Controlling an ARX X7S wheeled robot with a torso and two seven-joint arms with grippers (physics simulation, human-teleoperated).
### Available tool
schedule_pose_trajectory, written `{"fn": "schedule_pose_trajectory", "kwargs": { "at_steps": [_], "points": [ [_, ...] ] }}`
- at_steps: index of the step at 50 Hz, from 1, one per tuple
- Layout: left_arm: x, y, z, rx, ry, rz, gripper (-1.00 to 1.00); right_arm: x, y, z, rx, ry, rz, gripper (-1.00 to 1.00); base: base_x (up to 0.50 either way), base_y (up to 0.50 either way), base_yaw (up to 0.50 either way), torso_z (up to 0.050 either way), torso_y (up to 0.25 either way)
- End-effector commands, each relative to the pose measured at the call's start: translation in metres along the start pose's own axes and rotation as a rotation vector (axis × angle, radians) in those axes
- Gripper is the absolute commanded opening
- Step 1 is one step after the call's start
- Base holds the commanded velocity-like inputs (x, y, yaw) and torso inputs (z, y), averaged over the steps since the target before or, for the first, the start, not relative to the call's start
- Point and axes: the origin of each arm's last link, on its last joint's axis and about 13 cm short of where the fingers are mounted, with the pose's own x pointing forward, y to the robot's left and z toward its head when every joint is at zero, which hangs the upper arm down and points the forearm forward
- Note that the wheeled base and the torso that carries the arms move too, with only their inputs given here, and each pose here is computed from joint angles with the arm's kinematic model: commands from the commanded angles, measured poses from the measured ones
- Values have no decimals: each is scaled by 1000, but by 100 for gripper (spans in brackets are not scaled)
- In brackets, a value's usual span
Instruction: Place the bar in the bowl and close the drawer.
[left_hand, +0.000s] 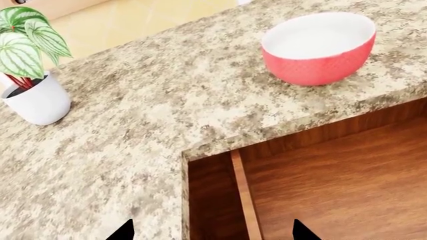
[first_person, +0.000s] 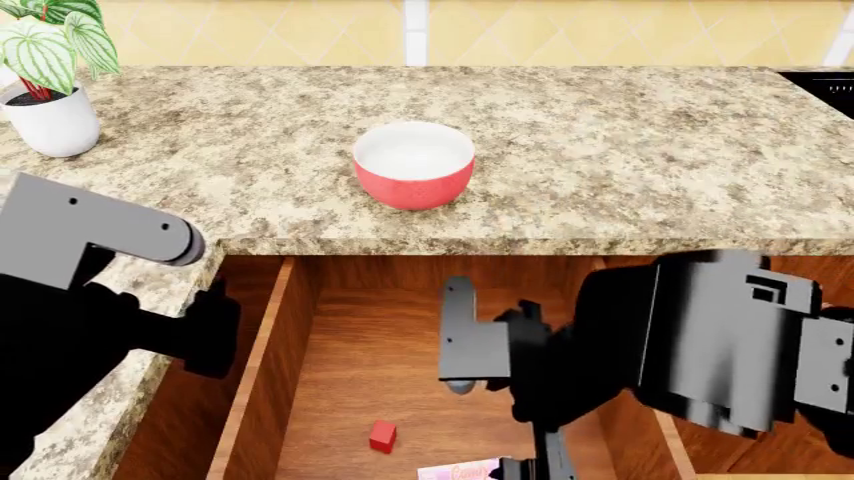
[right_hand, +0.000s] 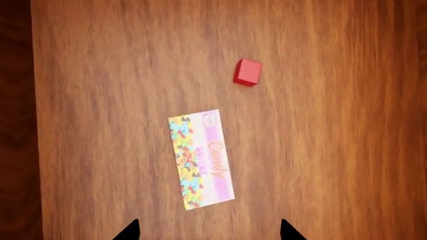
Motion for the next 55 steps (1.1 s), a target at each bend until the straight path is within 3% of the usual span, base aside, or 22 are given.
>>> {"fn": "schedule_pose_trajectory", "kwargs": {
  "at_steps": [1, 12, 31, 55],
  "points": [
    [4, 0, -2, -2, 10, -6, 100, 11, -15, 1, -20, 24, 13, 100, 0, 0, 0, 0, 0],
    [6, 1, -3, -6, 14, -9, 100, 17, -21, 7, -46, 11, 7, 100, 0, 0, 0, 0, 0],
    [7, 2, -4, -9, 19, -11, 100, 30, -12, 16, -168, 35, 25, 100, 0, 0, 0, 0, 0],
    [8, 3, -7, -17, 26, -8, 100, 48, -17, 19, -187, -31, 86, 100, 0, 0, 0, 0, 0]
  ]
}}
